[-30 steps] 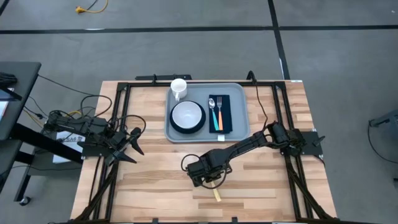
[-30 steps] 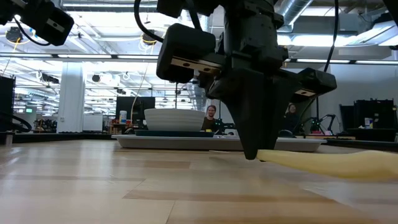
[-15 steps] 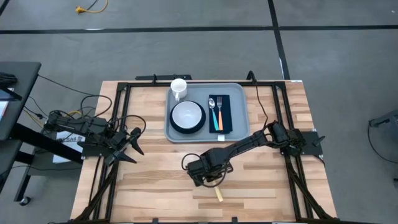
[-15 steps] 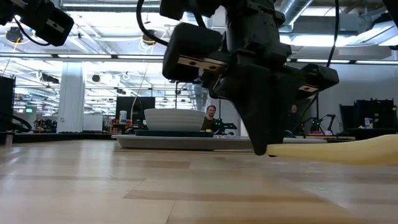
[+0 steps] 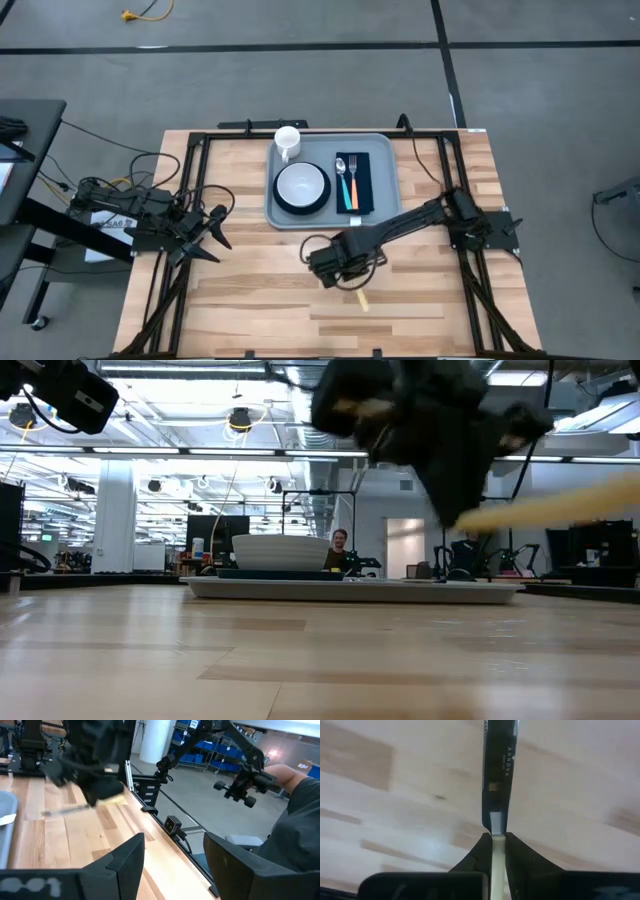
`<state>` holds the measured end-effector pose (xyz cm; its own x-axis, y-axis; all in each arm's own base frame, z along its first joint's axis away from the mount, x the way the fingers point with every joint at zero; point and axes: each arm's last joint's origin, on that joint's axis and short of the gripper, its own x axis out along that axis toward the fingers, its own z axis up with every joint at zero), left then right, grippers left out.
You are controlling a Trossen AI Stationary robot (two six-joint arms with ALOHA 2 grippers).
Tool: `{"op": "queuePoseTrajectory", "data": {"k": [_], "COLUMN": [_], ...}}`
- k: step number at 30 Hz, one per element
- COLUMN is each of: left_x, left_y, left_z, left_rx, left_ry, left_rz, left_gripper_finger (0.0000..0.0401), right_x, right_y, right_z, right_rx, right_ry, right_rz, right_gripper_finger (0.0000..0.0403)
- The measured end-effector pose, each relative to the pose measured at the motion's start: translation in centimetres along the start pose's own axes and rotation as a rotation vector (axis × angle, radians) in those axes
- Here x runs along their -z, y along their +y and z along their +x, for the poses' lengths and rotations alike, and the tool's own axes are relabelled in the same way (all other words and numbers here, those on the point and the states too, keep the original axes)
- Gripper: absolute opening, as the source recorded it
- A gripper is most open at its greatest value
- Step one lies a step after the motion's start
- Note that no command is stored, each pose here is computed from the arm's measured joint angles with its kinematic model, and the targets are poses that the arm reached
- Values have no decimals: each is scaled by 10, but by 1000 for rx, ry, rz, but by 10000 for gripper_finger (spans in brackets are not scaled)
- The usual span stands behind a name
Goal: Set up tray
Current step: Put the yellow knife on top of the dark blue napkin to the right side of the orange fork
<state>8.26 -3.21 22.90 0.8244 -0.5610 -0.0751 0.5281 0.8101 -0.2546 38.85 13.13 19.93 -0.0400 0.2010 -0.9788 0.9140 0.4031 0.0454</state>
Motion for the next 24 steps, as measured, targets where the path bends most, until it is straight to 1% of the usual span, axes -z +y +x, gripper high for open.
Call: {"op": "queuePoseTrajectory", "data": {"k": [1, 3, 5, 10, 11, 15, 22, 24], "left_x": [0, 0, 0, 0, 0, 0, 0, 0], "left_y": [0, 0, 0, 0, 0, 0, 0, 0], "left_z": [0, 0, 0, 0, 0, 0, 0, 0], "left_rx": [0, -2, -1, -4, -4, -3, 0, 0], "left_ry": [0, -1, -3, -4, -5, -4, 0, 0], "left_rz": [0, 0, 1, 1, 1, 1, -15, -16], "left_gripper_finger": [193, 193, 193, 193, 193, 193, 193, 193], "right_x": [0, -1, -4, -26, -33, -69, -142, -161], "right_y": [-5, -12, -25, -47, -49, -64, -98, -109], "right_z": [-7, -23, -38, -69, -75, -87, -95, -100], "right_rx": [17, 8, 49, 63, 41, 34, 59, 37], "right_ry": [-9, -45, -69, -94, -99, -107, -110, -133], "right_rz": [10, 30, 58, 98, 96, 92, 72, 76], "right_gripper_finger": [17, 19, 17, 14, 15, 18, 18, 18]}}
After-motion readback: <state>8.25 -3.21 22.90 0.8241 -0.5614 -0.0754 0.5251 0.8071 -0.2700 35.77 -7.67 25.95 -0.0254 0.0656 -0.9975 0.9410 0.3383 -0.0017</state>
